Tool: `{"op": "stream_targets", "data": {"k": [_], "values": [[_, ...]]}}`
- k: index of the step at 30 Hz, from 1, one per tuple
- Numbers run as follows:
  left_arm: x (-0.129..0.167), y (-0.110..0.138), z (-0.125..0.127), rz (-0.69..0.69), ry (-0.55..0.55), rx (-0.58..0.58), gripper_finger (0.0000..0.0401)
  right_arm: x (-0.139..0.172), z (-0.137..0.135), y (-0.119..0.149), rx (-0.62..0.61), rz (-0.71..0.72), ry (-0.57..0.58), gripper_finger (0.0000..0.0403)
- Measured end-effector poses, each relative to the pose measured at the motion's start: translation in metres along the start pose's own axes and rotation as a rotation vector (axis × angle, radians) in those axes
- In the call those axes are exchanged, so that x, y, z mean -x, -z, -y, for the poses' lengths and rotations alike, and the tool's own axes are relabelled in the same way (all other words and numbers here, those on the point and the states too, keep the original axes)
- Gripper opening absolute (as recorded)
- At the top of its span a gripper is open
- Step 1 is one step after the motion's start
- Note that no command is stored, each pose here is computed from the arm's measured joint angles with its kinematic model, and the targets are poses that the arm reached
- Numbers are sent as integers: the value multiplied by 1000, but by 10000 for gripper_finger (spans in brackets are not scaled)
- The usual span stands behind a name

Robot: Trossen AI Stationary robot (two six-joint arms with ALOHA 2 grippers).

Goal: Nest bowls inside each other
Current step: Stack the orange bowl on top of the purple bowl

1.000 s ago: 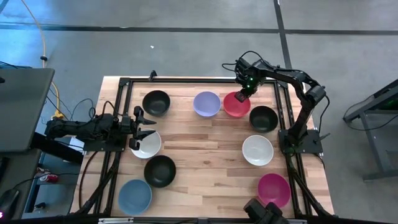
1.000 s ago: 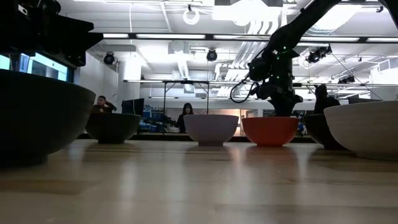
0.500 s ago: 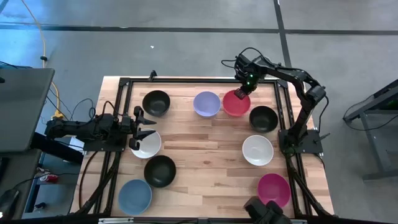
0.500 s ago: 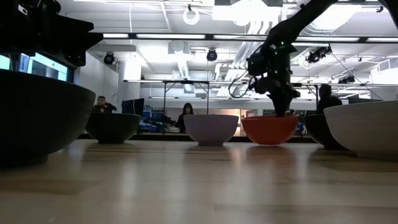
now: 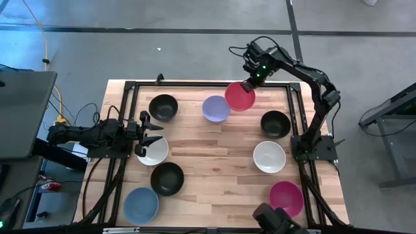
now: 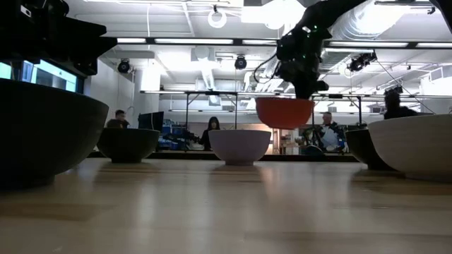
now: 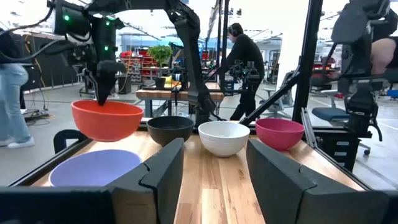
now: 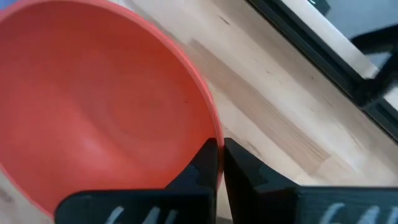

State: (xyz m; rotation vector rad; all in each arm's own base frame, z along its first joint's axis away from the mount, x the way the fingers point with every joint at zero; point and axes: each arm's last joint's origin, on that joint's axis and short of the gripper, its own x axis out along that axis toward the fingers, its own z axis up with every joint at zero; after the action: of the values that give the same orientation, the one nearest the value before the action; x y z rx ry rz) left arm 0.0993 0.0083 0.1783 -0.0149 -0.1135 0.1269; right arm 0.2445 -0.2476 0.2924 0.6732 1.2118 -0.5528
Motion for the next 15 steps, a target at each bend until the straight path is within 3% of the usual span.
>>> {"op": "stream_targets", "data": {"k": [15], "values": [[0,-1,0,11,0,1,163,5,-49,-15,7,96,-66,0]]}}
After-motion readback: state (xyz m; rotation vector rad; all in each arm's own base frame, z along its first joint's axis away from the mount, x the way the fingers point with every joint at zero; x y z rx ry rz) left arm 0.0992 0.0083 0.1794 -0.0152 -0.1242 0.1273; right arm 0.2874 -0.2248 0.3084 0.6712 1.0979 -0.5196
